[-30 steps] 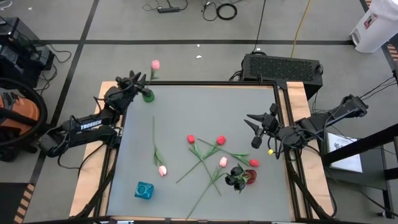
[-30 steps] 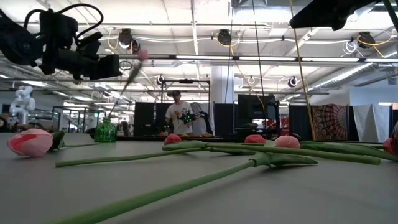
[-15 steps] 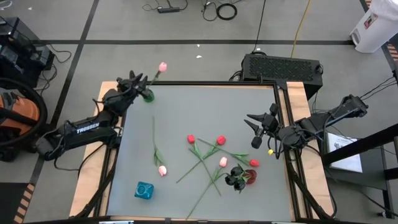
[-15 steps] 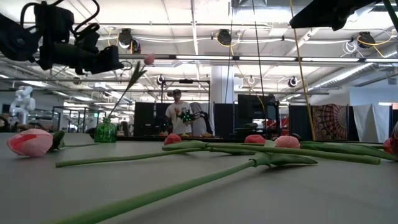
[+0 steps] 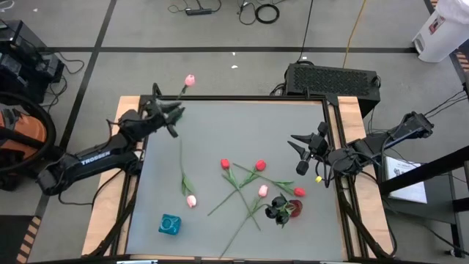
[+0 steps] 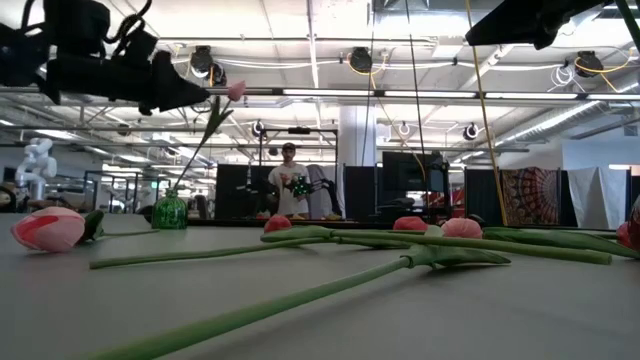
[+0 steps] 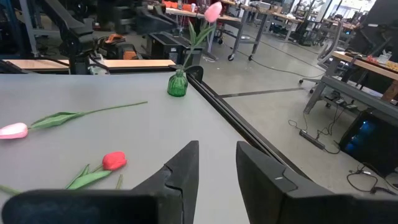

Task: Sort flowers into vase by color
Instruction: Put the left pink flower into the green vase

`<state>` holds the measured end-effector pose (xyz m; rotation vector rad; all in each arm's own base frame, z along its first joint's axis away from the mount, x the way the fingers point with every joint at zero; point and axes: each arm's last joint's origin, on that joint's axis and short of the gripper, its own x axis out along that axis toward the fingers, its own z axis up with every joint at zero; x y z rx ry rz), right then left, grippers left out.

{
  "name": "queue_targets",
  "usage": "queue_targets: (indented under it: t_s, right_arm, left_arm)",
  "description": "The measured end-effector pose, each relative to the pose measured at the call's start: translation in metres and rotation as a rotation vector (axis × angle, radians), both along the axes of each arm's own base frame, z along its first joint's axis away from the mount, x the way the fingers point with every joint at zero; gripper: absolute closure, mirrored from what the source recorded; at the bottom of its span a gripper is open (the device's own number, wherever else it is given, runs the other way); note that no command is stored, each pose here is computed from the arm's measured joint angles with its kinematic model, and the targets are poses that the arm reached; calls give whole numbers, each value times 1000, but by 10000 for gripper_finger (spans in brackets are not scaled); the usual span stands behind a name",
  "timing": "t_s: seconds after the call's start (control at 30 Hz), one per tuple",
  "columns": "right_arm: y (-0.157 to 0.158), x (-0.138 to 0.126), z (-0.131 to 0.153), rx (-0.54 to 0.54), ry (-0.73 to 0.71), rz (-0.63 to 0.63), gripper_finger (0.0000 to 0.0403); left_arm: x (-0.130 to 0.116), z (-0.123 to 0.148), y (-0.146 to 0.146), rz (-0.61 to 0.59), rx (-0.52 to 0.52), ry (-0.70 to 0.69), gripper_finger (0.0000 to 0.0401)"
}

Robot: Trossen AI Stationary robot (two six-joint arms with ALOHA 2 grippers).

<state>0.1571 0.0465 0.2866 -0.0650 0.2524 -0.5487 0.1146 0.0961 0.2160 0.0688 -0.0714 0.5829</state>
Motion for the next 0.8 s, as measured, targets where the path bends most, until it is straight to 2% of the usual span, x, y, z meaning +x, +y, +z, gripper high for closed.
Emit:
queue_targets:
  t_s: [0.23,0.53,0.7,0.8]
  right_arm:
    - [0,0,0,0,0,0,305]
    - [0,0,0,0,0,1,305]
    - [0,0,0,0,0,1,305]
    - [0,0,0,0,0,1,305]
  left_arm:
    - [4,-5,-16,-320,-34,62,266]
    - [10,-9,-37,-579,-70,102,266]
    - [16,-9,-51,-699,-205,70,266]
    - [19,-9,-62,-776,-237,72,266]
